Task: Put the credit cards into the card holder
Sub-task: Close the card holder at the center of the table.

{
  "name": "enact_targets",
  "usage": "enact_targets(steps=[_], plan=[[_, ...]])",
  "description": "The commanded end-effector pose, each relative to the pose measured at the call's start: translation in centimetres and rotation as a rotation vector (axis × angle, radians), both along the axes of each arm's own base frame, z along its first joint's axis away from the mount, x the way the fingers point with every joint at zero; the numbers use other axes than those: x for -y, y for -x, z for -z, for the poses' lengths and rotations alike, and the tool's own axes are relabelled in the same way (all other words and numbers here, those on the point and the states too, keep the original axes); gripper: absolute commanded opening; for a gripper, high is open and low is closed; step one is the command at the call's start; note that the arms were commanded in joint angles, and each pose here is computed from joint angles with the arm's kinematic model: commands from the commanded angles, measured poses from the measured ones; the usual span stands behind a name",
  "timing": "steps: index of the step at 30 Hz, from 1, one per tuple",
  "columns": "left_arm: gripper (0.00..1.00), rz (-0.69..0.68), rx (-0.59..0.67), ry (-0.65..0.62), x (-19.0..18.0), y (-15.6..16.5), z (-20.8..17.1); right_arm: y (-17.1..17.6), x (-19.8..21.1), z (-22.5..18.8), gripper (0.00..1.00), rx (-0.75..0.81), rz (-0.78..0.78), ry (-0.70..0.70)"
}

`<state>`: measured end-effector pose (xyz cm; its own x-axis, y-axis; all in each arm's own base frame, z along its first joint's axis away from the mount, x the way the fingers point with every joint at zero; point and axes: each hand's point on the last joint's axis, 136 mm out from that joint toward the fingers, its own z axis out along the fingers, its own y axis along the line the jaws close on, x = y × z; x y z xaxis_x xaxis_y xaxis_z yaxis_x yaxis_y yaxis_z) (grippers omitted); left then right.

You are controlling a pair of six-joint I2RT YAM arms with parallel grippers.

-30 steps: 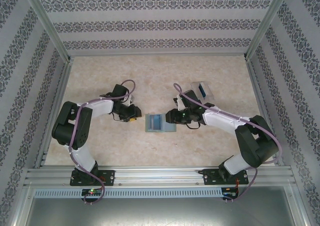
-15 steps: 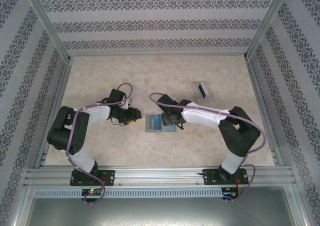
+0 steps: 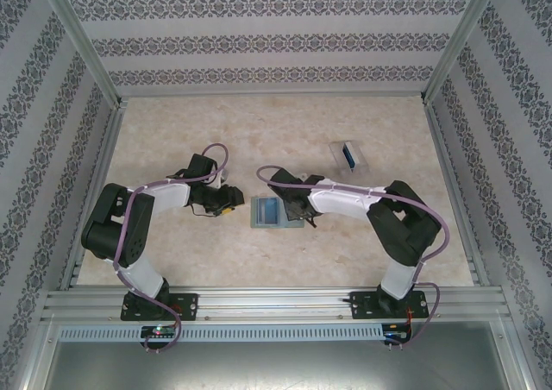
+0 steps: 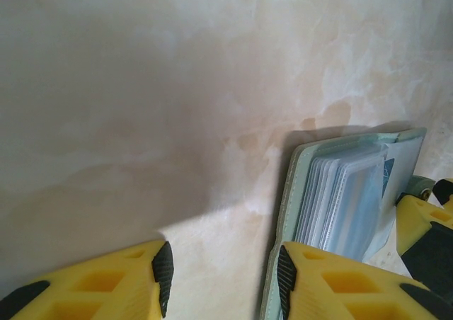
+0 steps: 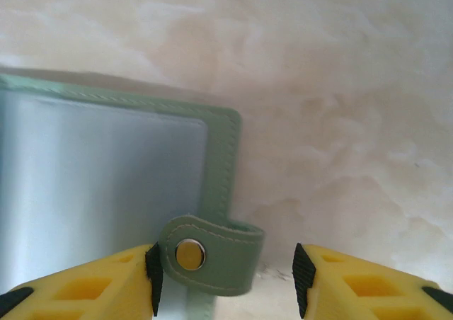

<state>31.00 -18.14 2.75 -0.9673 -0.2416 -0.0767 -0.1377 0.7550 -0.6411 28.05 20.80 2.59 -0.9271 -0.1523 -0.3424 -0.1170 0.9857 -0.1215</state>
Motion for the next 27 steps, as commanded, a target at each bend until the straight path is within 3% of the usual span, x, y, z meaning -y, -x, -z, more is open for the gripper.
enact_targets(steps=[1,8,11,17,22,27], plan=[[0.46,0.044,-0.091,0.035,1.4,2.6,1.1,-0.2,1.5,-0.6,0.51,0.033,0.061,-0.027],[0.46,0.050,-0.088,0.028,1.5,2.6,0.9,-0.2,3.2,-0.8,0.42,0.049,0.099,-0.045],[0.46,0.054,-0.086,0.025,1.8,2.6,0.9,-0.1,3.3,-0.4,0.30,0.035,0.117,-0.091],[0.45,0.070,-0.074,0.037,3.0,2.5,0.8,0.0,1.5,1.2,0.04,-0.022,0.117,-0.311],[0.46,0.062,-0.071,0.094,4.4,1.9,0.7,0.5,-1.5,2.6,0.00,-0.100,0.098,-0.522],[0.45,0.047,-0.058,0.134,5.1,1.1,0.1,0.5,-2.8,2.7,0.00,-0.123,0.088,-0.570]])
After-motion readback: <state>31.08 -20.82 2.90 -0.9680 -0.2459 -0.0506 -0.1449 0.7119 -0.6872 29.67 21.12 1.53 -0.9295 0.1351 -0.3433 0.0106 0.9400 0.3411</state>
